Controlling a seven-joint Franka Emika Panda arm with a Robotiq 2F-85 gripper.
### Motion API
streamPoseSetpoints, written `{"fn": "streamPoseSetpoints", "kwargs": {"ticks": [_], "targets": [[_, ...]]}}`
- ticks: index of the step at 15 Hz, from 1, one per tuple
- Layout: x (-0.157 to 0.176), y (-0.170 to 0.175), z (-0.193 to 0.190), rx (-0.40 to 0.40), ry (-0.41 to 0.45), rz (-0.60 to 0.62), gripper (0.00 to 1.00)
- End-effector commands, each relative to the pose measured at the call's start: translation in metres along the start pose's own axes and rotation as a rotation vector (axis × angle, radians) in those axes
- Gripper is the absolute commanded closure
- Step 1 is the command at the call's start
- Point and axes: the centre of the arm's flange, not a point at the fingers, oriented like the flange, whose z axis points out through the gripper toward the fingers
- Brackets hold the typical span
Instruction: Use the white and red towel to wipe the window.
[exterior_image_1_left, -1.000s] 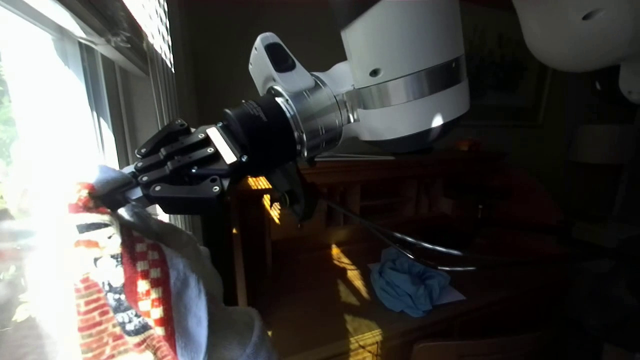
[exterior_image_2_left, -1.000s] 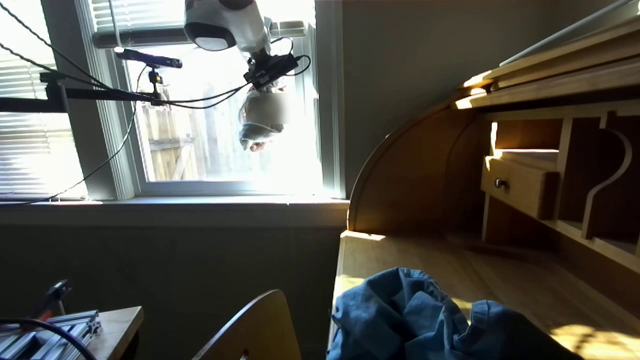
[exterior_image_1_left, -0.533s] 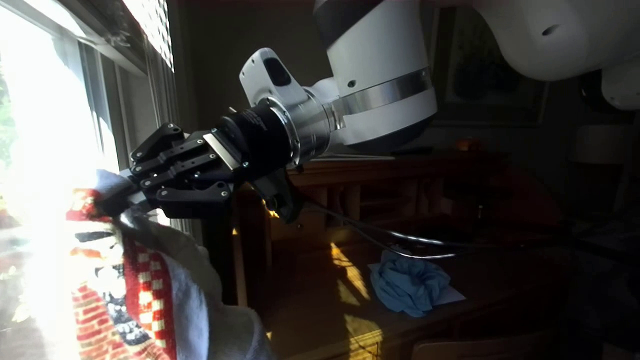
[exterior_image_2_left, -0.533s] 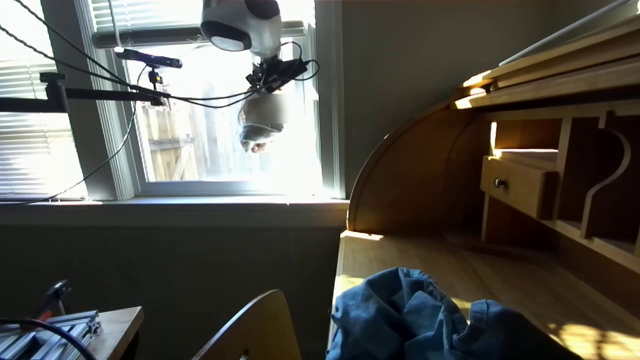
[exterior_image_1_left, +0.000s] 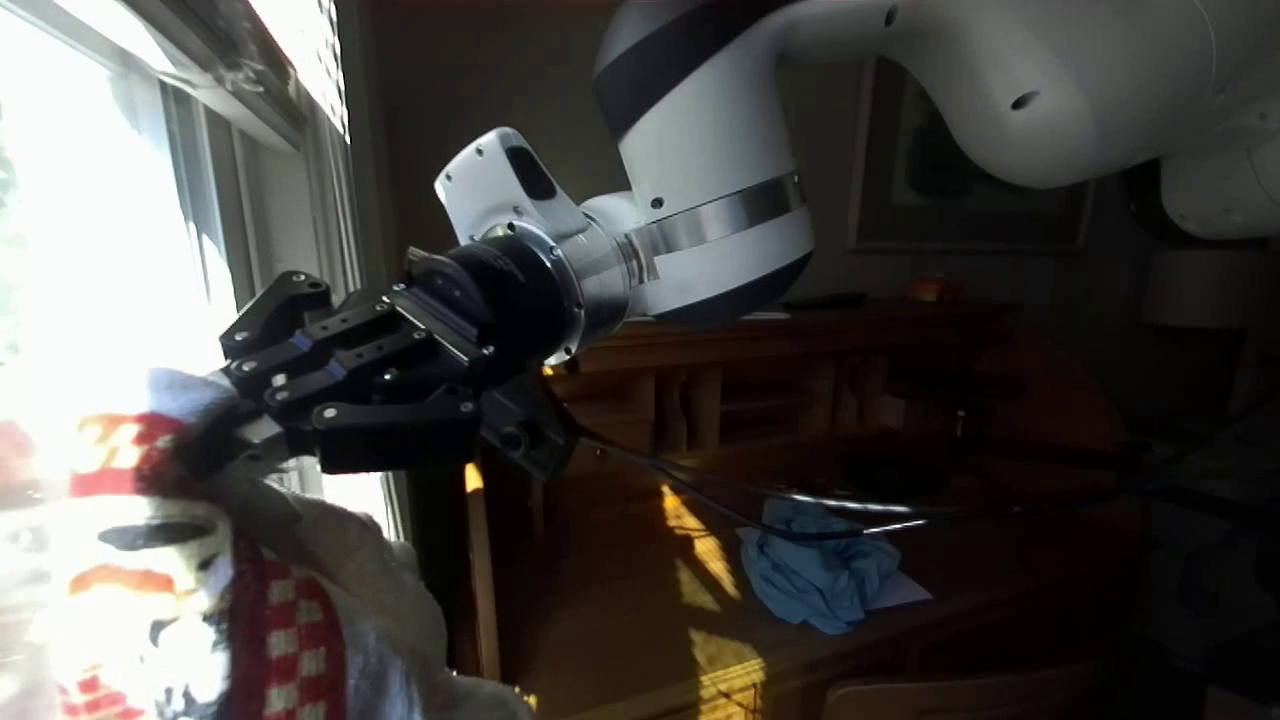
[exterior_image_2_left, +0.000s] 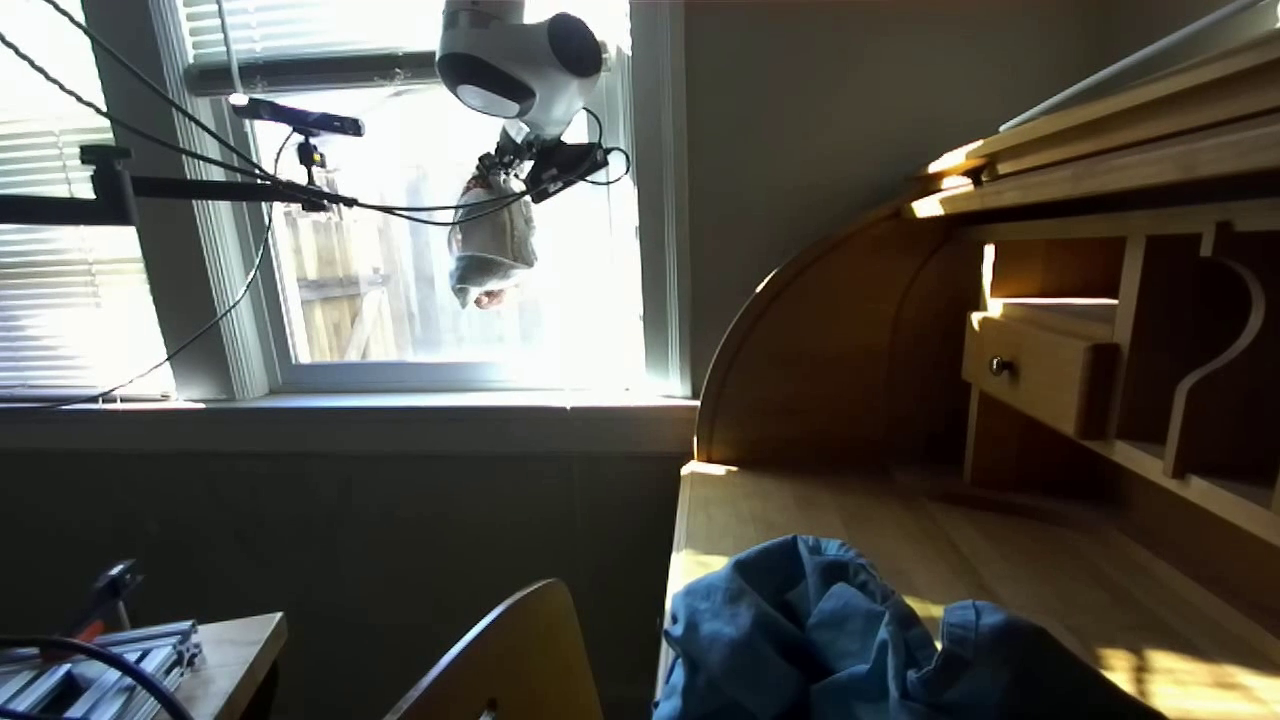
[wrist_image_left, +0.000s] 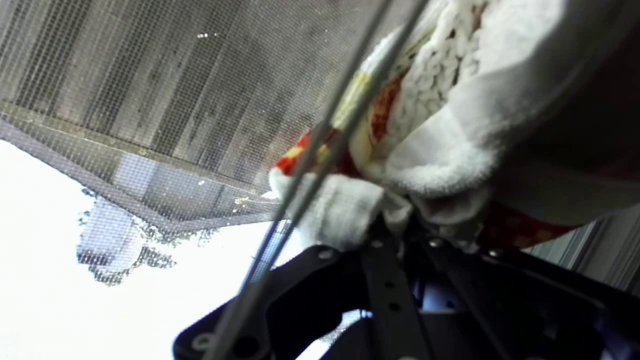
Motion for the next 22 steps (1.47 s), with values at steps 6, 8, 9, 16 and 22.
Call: {"fn": "streamPoseSetpoints", "kwargs": {"ticks": [6,8,9,16,22], "targets": [[0.008,0.008,0.000,-0.116,-0.090,0.109,0.97],[0.013,0.005,-0.006,-0.156,-0.141,0.122,0.97],[0.015,0.003,-0.009,-0.175,-0.163,0.126,0.97],[0.017,-0.006,-0.037,-0.364,-0.312,0.172,0.97],[0.006,-0.002,-0.038,-0.334,-0.297,0.178,0.97]]}}
